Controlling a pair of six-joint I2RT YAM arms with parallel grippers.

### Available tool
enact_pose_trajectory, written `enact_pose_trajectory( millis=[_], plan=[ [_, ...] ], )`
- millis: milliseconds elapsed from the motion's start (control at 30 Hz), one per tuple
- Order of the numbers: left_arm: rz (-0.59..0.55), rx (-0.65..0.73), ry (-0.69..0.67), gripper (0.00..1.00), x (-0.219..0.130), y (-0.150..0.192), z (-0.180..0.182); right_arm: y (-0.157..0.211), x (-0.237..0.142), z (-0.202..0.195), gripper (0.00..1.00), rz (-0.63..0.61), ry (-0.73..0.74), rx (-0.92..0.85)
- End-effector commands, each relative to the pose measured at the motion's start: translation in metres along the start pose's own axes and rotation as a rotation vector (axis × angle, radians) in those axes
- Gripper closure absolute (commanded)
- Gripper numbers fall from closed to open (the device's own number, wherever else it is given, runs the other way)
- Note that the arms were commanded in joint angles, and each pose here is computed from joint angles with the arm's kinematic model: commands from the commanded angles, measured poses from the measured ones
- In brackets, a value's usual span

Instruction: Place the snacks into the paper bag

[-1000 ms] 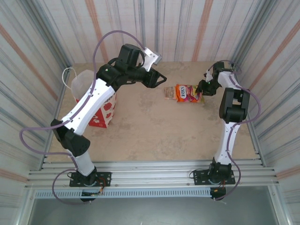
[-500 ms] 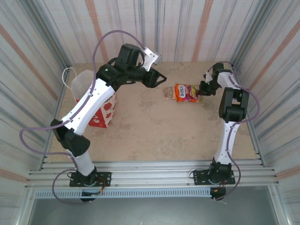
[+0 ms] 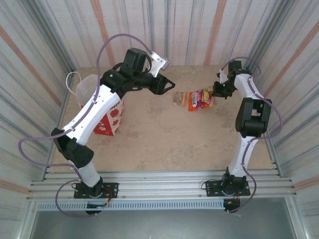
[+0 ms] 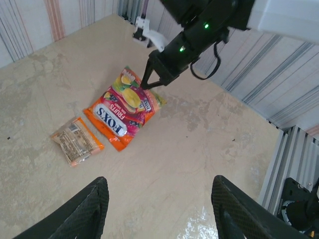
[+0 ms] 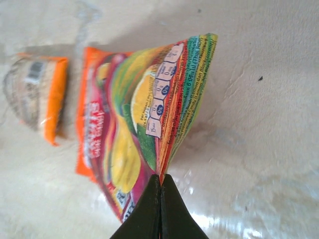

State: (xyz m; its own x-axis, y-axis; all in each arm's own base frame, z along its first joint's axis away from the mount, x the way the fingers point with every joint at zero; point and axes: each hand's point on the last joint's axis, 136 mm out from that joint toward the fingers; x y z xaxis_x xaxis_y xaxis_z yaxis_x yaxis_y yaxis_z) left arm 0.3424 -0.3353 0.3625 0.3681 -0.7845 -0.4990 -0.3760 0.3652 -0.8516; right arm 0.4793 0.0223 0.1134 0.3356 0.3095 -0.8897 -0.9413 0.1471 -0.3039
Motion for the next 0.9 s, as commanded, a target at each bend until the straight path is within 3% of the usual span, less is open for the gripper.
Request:
enact_pose_trajectory(
  millis=[0, 367, 667, 867],
  plan=[
    [-0.027, 0.027, 0.026, 0.42, -0.018, -0.003, -0.014, 0.011, -0.039, 0.016, 1.00, -0.012, 0.054, -0.112],
    [0.035, 0.064, 0.054, 0.42, -0.003, 0.036, -0.030, 0.051, -0.107, 0.079, 1.00, -0.081, 0.049, -0.399],
    [0.021, 0.092, 0.178, 0.42, 0.009, 0.055, -0.049, 0.112, -0.159, 0.145, 1.00, -0.122, -0.188, -0.717],
    [0.023, 0.164, 0.268, 0.41, 0.018, 0.064, -0.062, 0.165, -0.173, 0.179, 1.00, -0.070, -0.296, -1.005]
  ],
)
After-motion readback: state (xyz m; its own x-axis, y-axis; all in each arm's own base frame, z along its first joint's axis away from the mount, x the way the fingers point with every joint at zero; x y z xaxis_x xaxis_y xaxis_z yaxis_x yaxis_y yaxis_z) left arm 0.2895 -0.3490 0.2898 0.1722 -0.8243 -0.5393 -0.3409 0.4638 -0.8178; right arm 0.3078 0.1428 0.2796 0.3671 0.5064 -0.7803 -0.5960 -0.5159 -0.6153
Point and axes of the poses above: each hand's point on the last joint's axis, 136 mm out from that joint toward the fingers, its own x axis out along the fingers, its own z axis along the line the jaws close on, y = z × x, and after that the axes turned 6 degrees about x, right-handed
